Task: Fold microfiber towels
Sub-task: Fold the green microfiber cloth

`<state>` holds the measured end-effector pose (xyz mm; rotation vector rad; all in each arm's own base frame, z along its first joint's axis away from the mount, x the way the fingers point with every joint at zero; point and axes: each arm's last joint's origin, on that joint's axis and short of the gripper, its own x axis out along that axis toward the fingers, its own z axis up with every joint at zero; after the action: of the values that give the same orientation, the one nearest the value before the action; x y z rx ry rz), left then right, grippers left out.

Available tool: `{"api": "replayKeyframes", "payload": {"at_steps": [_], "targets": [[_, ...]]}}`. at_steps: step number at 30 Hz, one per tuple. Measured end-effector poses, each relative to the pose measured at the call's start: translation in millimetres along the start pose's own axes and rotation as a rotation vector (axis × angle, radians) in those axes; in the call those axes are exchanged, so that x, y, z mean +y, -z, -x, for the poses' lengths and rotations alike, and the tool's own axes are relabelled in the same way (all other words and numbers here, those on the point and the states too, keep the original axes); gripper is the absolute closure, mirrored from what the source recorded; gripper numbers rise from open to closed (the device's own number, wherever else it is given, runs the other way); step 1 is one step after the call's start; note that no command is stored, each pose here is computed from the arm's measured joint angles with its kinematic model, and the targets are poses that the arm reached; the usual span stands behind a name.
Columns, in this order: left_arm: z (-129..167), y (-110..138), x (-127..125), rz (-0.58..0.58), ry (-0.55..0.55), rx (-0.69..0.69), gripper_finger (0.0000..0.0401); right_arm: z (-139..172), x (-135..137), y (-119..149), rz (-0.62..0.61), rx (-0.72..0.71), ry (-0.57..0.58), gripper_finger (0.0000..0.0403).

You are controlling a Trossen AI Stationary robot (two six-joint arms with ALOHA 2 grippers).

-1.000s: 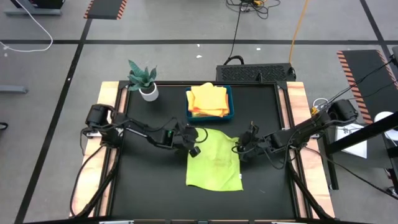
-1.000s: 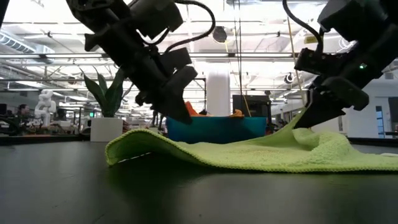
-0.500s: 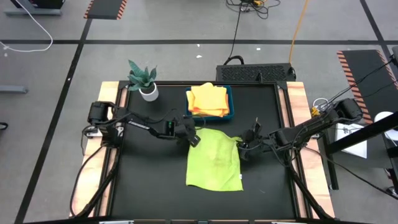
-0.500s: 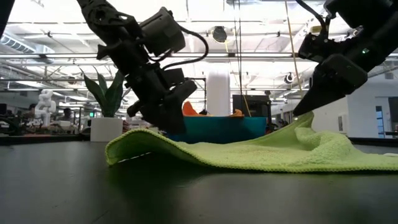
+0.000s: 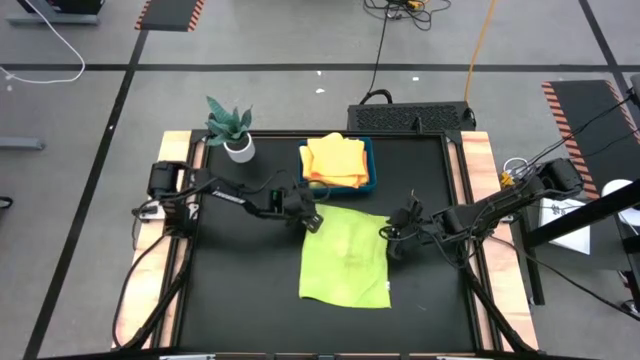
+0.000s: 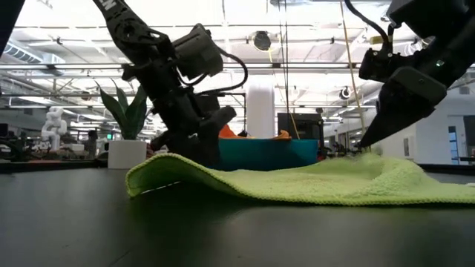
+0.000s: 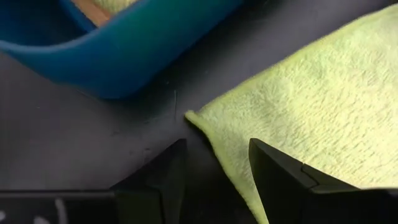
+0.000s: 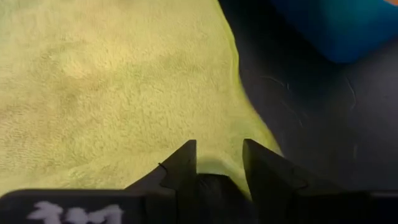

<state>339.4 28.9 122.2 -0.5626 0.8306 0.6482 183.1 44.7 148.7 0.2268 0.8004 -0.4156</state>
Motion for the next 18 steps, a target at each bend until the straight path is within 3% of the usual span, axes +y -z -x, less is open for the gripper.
{"api": "replayKeyframes", "payload": {"at_steps": [5,14,18], "targets": [[-9.1,-3.2,5.0,0.033,-0.005,-0.005,0.0224,0.0,-0.5,0.7,-0.002,0.006,0.005,0.0265],[-11.4,-6.5,2.7,-0.006,0.040,-0.032,0.0225,-0.1,-0.1,2.0,-0.007,0.039,-0.026,0.0257],[-11.4,-5.7,3.1,-0.042,0.035,-0.025,0.0252,0.4,-2.7,8.4,-0.014,0.131,-0.038,0.0257]]}}
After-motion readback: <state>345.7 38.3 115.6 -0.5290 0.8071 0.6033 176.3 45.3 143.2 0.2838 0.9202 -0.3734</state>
